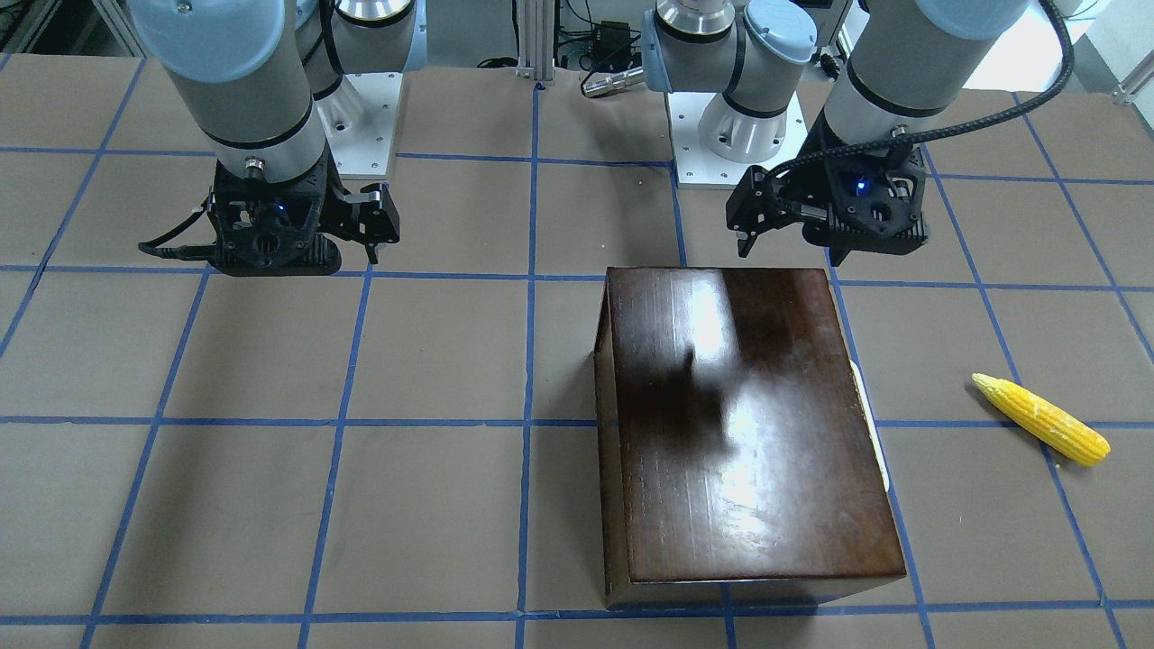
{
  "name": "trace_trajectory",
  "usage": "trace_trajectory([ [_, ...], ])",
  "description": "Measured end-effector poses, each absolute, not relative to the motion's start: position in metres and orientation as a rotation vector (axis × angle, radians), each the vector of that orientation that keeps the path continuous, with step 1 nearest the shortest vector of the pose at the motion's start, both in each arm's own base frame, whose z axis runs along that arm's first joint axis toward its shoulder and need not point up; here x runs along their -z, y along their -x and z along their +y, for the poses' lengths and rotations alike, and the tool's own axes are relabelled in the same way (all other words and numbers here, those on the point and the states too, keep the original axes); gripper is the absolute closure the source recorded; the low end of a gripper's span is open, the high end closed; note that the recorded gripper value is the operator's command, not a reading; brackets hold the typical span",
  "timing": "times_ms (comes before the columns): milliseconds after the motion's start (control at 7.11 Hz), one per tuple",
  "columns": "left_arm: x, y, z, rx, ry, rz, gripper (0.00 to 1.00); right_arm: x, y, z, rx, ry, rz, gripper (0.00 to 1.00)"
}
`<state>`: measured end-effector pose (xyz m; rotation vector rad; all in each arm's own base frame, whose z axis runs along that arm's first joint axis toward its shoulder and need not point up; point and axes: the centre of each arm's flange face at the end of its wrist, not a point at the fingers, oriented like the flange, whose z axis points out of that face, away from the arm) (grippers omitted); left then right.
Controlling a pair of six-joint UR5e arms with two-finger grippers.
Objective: Open drawer and put corn inside
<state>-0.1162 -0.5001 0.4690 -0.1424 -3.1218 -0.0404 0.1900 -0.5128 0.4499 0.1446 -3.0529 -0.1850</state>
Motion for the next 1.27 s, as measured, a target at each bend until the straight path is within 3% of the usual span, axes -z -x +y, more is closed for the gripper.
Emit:
trace_trajectory([
  [1267, -0.4736, 0.1116, -0.4985, 0.017, 0.136, -3.126, 0.00, -0.4499, -0.1899, -0.5128, 0.185, -0.145, -3.052, 0.00],
])
